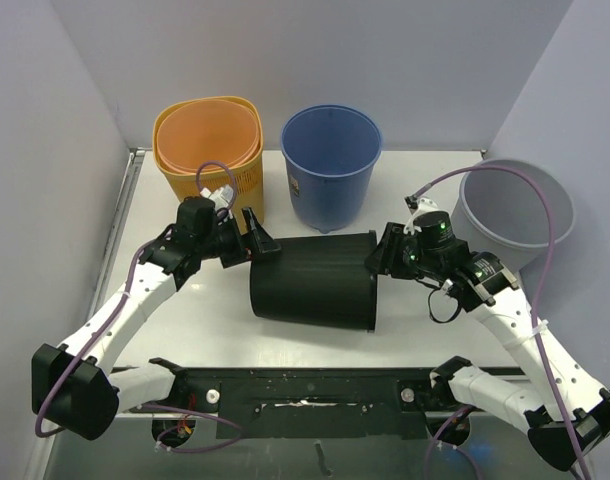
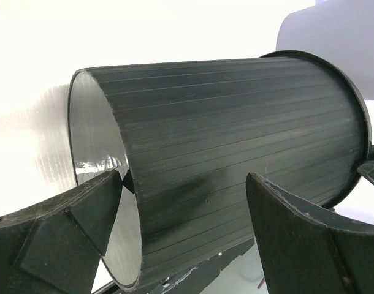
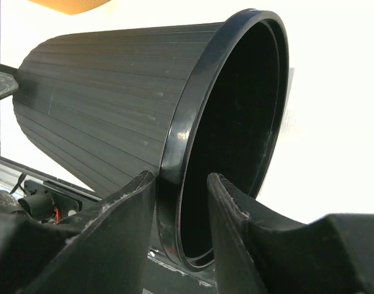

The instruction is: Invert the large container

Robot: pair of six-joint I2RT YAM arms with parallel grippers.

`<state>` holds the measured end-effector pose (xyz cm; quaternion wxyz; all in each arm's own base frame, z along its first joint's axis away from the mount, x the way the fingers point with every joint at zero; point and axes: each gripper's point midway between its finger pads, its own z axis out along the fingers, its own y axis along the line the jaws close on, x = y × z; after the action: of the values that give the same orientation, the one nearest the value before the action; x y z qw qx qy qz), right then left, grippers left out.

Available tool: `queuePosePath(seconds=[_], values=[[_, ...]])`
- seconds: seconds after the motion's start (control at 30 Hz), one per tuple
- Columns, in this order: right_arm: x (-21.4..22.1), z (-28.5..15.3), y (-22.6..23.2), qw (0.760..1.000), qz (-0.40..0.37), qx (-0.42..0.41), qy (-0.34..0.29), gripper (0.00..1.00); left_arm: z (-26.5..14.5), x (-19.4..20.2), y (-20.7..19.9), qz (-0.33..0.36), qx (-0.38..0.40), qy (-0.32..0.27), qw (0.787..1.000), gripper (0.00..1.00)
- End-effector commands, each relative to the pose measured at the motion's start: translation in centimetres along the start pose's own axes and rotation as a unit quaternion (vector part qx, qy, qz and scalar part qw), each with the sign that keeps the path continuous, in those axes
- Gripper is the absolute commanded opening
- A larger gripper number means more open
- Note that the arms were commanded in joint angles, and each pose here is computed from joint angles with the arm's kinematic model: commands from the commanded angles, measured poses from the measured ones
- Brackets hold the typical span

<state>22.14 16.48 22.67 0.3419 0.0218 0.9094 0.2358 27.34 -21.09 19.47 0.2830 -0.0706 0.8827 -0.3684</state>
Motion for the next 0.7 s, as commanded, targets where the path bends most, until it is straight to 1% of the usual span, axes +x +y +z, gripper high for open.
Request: queuePosePath(seconds=[0.0, 0.2, 0.4, 0.53, 0.67], values=[[-1.2, -0.5, 0.8, 1.0, -0.003, -0.009, -0.02, 0.37, -0.2, -1.4, -2.1, 0.015, 0.045, -0.019, 0.999, 0.83], [-1.3, -0.4, 0.3, 1.0, -0.009, 0.006, -0.021, 0.18, -0.3, -1.3, -2.7, 0.003, 0.072, -0.01, 0.997, 0.83], [-0.9, 0.2, 0.1, 1.0, -0.012, 0.008, -0.014, 0.13, -1.3, -2.3, -4.7, 0.006, 0.114, -0.012, 0.993, 0.83], [-0.8, 0.9, 0.1, 1.0, -0.006, 0.002, -0.02, 0.12, -2.0, -3.0, -6.6, 0.011, 0.147, -0.011, 0.989, 0.83], [-1.0, 1.7, 0.6, 1.0, -0.004, -0.013, -0.027, 0.12, -2.8, -4.3, -7.9, 0.017, 0.159, -0.03, 0.987, 0.83]])
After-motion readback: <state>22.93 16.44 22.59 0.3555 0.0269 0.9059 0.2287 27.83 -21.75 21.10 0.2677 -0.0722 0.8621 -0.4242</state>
